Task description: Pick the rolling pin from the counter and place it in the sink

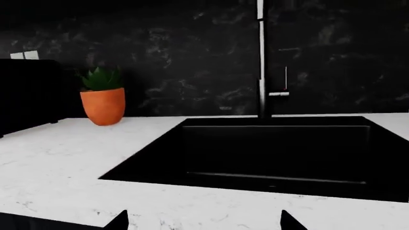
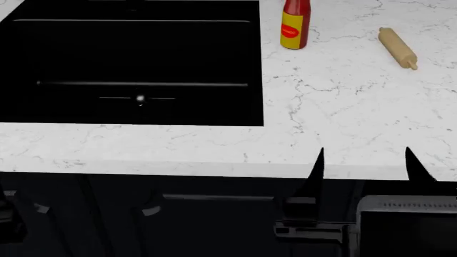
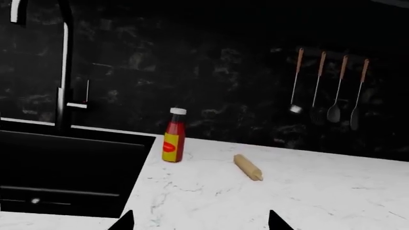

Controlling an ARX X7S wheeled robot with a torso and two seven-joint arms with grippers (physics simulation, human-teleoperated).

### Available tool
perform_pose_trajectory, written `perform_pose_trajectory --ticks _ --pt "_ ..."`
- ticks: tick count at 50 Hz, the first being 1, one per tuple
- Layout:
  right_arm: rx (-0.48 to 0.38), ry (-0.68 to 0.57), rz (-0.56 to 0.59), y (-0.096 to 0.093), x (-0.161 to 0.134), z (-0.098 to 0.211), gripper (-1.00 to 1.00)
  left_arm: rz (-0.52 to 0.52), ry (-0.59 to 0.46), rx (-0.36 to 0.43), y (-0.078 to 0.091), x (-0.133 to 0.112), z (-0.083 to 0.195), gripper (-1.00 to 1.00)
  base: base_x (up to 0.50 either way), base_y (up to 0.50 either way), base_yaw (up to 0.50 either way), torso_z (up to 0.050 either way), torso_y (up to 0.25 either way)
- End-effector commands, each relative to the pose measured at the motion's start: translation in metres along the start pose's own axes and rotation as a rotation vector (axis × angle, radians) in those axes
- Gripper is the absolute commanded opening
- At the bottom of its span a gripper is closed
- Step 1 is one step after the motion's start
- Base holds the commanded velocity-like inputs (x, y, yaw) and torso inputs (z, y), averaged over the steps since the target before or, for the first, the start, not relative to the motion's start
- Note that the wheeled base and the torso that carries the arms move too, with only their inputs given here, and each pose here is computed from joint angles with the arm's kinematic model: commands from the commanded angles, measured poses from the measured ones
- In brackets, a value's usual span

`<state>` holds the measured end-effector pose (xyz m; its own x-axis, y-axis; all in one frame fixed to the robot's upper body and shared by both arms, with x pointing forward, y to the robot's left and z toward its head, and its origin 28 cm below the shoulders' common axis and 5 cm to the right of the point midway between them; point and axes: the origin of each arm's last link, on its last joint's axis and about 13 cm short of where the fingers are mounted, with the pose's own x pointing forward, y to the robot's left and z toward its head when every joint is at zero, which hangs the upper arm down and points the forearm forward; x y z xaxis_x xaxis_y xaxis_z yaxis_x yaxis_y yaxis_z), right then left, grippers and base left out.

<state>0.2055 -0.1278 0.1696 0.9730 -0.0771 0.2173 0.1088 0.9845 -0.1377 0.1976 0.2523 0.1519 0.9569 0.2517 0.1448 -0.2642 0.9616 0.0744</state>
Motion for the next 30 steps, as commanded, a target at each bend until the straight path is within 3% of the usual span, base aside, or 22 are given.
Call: perform_pose_trajectory --ticks 1,12,30 --pt "-0.007 -0.037 -0.038 -0.024 0.01 0.033 1.0 0.025 0.001 -0.006 0.018 0.008 0.015 1.0 0.0 0.0 0.0 0.0 0.0" --pt "-0.009 -0.014 0.004 -0.036 0.023 0.059 1.0 -0.069 -0.007 0.01 0.011 0.03 0.031 1.0 0.0 0.0 0.0 0.0 0.0" --pt "0.002 -0.015 0.023 -0.032 0.023 0.057 1.0 -0.067 0.001 0.009 0.01 0.027 0.026 1.0 0.01 -0.01 0.0 0.0 0.0"
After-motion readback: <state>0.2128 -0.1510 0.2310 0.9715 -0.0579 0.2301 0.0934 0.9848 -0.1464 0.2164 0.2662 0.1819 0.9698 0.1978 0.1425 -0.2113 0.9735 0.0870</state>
